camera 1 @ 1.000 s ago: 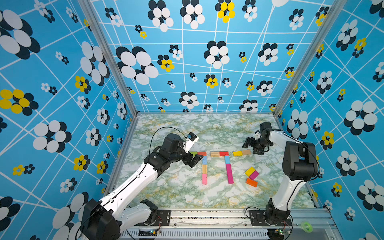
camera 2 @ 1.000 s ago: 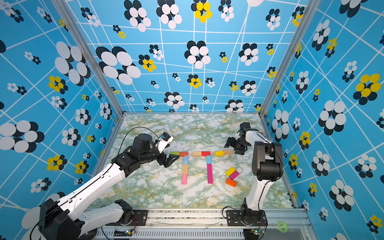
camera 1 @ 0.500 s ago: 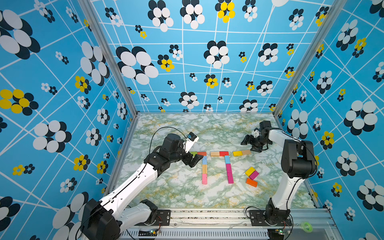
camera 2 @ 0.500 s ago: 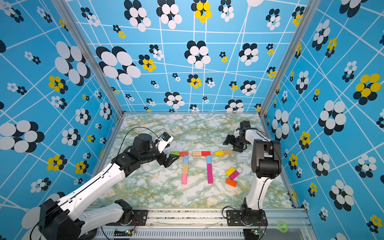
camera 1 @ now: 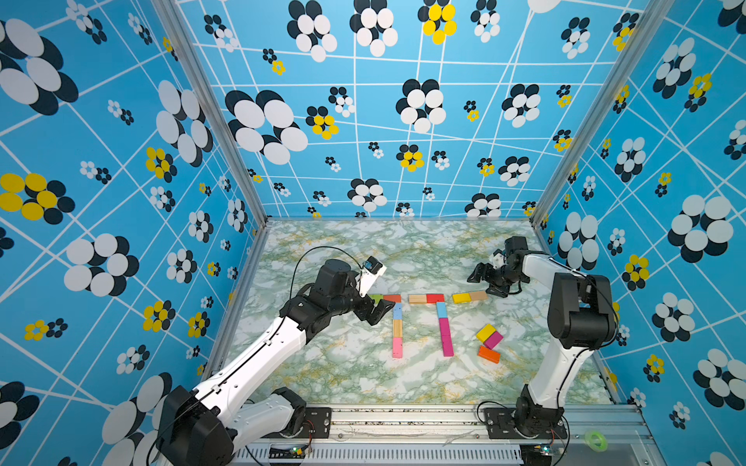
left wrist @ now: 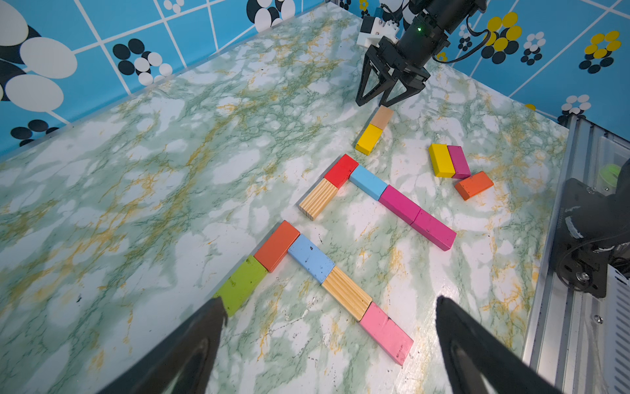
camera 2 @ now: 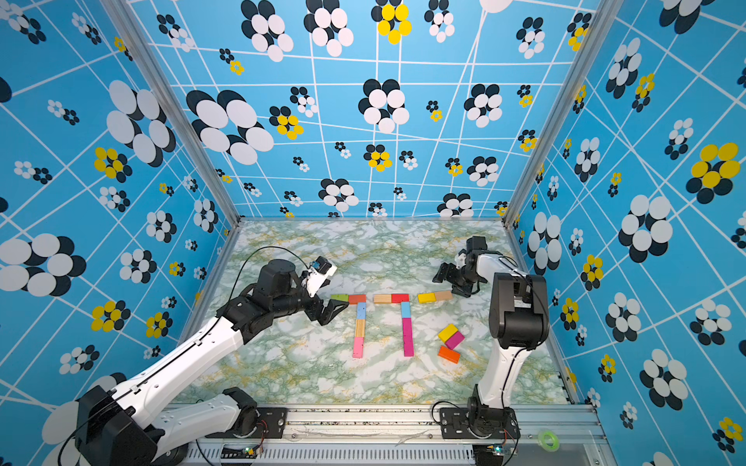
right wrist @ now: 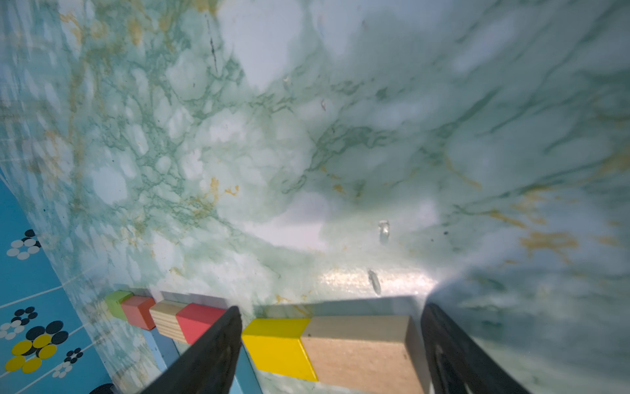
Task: Assemble the number 7 with building blocks
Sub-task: Assemble the building block at the center of the board.
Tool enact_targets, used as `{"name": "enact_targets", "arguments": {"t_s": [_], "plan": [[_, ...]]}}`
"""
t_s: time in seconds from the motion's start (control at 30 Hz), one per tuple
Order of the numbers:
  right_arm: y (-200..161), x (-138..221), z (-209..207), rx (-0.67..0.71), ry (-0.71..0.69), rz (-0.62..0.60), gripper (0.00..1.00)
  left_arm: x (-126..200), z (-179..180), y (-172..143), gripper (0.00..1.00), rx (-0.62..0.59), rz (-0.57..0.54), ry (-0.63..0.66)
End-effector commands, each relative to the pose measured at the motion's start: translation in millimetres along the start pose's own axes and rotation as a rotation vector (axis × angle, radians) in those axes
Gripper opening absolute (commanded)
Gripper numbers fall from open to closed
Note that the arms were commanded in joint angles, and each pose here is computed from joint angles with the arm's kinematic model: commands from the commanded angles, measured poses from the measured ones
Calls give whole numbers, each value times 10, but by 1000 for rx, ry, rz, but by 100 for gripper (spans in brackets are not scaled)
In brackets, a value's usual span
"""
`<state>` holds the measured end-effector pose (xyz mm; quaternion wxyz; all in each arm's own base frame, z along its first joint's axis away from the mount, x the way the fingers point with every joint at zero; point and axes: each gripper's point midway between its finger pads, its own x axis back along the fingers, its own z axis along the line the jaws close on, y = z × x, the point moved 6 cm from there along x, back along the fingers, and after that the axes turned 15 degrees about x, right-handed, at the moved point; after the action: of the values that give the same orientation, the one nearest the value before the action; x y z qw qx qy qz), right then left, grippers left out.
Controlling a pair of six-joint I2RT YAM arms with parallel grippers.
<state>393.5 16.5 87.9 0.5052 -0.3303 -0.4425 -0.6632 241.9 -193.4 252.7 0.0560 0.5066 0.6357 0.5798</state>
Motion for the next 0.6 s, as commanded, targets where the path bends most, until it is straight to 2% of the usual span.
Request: {"name": "enact_targets", "arguments": {"t_s": [0.0, 0.57], "plan": [[-195, -53, -34, -42, -2, 67, 85, -14, -11, -52, 99, -16, 17, 1], [-267, -21, -20, -49, 0, 67, 85, -28, -9, -61, 99, -16, 25, 4]]}}
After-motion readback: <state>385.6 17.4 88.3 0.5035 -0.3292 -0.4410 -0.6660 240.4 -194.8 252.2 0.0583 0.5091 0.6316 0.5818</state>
